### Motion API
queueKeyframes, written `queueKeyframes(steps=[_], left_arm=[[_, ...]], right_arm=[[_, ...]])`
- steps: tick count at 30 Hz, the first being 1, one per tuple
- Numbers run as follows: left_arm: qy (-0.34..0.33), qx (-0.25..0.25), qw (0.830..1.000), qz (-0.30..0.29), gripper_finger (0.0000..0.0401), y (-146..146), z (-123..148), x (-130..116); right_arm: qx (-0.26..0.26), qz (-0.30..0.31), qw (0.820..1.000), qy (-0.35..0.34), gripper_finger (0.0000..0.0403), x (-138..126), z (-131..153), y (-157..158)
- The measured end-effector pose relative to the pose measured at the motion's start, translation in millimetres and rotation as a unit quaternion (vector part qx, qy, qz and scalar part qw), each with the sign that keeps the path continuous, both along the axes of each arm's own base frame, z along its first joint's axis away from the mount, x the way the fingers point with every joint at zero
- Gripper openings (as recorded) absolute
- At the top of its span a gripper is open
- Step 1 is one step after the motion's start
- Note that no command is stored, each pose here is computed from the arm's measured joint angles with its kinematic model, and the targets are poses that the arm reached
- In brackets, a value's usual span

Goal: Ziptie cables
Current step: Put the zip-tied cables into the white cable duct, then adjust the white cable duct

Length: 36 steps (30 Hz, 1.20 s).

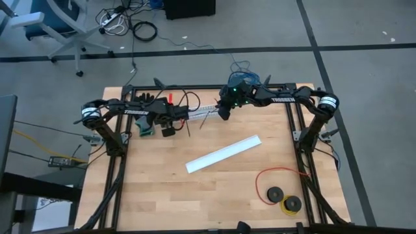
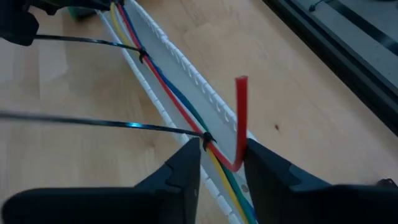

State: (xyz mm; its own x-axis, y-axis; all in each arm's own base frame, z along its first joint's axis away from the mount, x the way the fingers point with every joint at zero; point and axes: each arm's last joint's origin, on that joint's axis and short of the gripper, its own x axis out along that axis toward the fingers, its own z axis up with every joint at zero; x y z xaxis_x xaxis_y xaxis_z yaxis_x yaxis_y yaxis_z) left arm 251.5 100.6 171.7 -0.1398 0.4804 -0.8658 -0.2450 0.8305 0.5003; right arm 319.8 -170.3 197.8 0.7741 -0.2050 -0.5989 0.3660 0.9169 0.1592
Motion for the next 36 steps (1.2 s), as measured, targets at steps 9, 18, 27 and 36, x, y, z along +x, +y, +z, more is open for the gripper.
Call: queueKeyframes(steps=[9, 18, 27, 36], left_arm=[[0.031, -0.013, 0.999, 0.015, 0.0198, -2, 11, -4], [-0.062, 0.015, 0.997, 0.031, 0.0198, -4, 52, -11], [-0.156, 0.039, 0.986, -0.041, 0.0198, -9, 62, -33], [-0.182, 0.032, 0.982, -0.03, 0.0194, 16, 31, -43]], right_arm=[[-0.01, 0.001, 1.0, -0.002, 0.0164, -1, 1, -3], [-0.021, 0.008, 1.0, -0.02, 0.0166, -5, 15, -1], [0.006, 0.024, 1.0, 0.015, 0.0144, -30, 29, 30], [0.032, 0.094, 0.994, -0.04, 0.0112, -19, -1, 94]])
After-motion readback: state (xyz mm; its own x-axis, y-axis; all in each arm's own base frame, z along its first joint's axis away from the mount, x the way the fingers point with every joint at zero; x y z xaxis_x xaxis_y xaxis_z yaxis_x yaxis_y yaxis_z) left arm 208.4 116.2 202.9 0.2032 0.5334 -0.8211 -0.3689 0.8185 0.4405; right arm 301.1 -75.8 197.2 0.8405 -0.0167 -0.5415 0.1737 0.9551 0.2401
